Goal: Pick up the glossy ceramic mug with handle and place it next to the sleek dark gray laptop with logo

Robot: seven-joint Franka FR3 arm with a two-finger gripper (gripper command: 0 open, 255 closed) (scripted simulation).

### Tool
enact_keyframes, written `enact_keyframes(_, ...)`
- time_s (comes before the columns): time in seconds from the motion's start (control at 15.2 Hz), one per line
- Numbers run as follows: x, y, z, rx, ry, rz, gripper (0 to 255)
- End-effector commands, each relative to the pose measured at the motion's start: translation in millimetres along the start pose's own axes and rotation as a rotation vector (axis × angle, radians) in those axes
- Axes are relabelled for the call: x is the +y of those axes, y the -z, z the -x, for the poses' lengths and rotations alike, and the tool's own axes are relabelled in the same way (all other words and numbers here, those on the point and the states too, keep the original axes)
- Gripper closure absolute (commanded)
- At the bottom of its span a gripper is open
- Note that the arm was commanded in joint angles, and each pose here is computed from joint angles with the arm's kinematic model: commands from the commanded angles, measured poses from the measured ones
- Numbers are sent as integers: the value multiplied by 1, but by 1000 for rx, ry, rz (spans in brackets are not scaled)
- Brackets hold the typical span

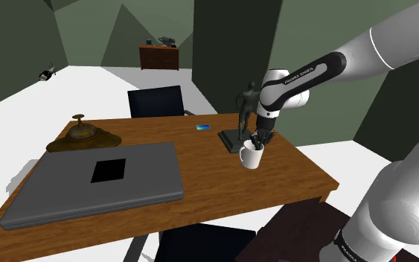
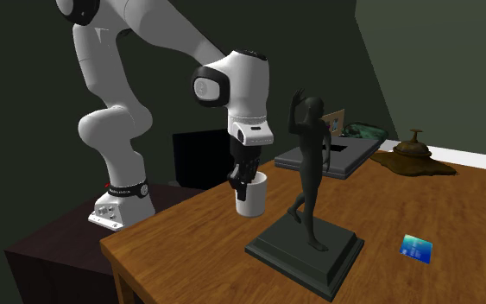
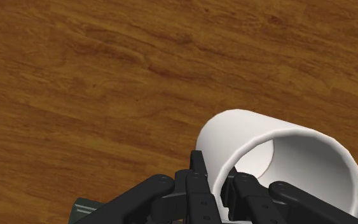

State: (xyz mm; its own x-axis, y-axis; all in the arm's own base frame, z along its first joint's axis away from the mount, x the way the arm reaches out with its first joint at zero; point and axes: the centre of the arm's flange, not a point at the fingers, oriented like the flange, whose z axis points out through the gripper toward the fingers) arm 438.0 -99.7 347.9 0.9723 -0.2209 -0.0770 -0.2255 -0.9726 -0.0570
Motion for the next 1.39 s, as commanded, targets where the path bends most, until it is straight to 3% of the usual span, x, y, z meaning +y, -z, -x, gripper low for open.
enact_keyframes(0.0,0,5,0,0,0,0,255)
enact_keyframes(1.32,-6,110,9,0,0,0,255)
